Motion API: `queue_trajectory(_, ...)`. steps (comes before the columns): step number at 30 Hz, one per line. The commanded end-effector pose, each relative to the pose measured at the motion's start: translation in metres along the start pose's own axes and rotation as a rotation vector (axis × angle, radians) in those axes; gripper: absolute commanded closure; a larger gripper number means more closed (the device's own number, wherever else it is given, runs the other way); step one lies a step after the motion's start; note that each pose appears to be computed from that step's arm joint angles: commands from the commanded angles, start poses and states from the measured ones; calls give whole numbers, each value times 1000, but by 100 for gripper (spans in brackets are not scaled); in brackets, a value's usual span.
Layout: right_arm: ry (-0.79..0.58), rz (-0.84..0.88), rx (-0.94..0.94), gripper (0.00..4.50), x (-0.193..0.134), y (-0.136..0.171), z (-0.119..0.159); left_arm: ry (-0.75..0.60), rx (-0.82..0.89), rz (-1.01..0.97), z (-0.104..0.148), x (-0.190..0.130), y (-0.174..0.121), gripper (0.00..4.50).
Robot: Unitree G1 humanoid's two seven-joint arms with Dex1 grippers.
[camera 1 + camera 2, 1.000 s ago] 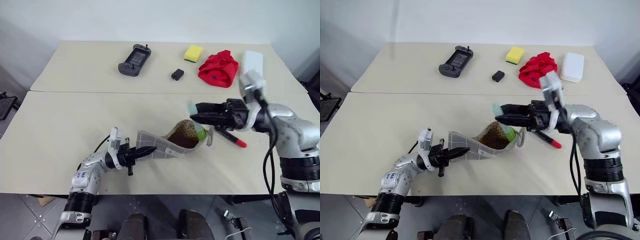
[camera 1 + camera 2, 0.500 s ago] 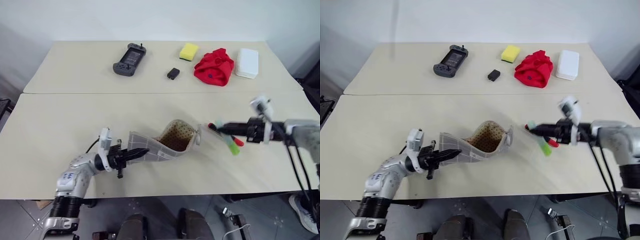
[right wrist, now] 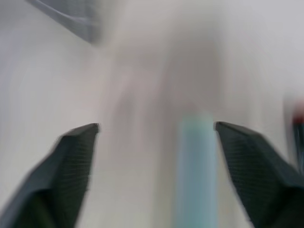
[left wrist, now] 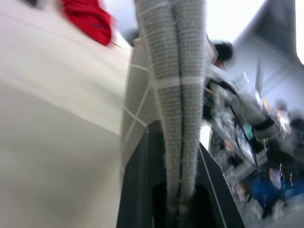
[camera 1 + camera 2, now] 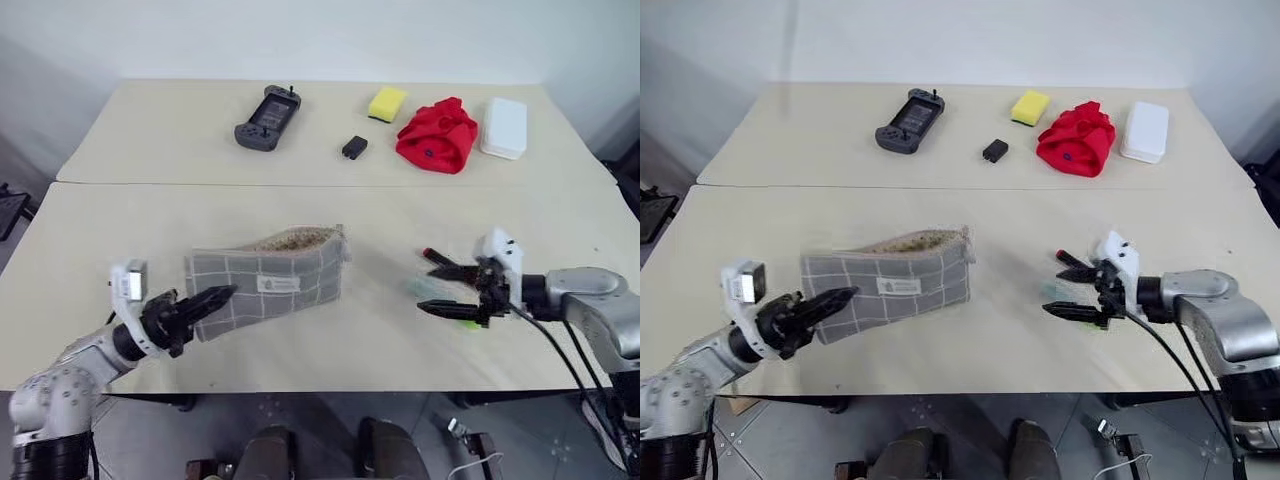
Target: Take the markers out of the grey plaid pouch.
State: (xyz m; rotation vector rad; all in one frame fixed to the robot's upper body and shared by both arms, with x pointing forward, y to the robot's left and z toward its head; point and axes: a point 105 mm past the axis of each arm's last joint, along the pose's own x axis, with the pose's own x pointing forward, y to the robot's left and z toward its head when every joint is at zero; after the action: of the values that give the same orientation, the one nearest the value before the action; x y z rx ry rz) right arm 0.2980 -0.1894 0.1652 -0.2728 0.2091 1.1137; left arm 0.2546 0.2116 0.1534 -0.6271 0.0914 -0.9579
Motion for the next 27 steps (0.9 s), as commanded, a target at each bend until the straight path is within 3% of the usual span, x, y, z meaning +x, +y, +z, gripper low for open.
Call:
queue_trajectory(1, -245, -30, -145, 1, -14, -8, 29, -157, -64, 146, 26, -21, 6, 450)
queue_trajectory(5, -355, 10, -205, 1, -10, -1, 33, -299, -196, 407, 28, -53, 32, 450)
queue_trajectory(9, -458, 101, -212, 1, 0, 21, 40, -522, -300, 529, 28, -77, 34, 450)
queue_trajectory(17, -447, 79, -161, 0, 7, 33, 7, -494, -253, 795, 8, -115, 36, 223)
queue_trajectory(20, -447, 81, -154, 0, 7, 35, 5, -289, -71, 928, 8, -142, 34, 132)
queue_trajectory(24, -426, 84, -144, 0, 2, 33, 0, 56, 219, 925, 11, -167, 23, 7)
queue_trajectory(27, -397, 110, -163, 0, -1, 33, -3, 214, 387, 799, 19, -169, 9, 2)
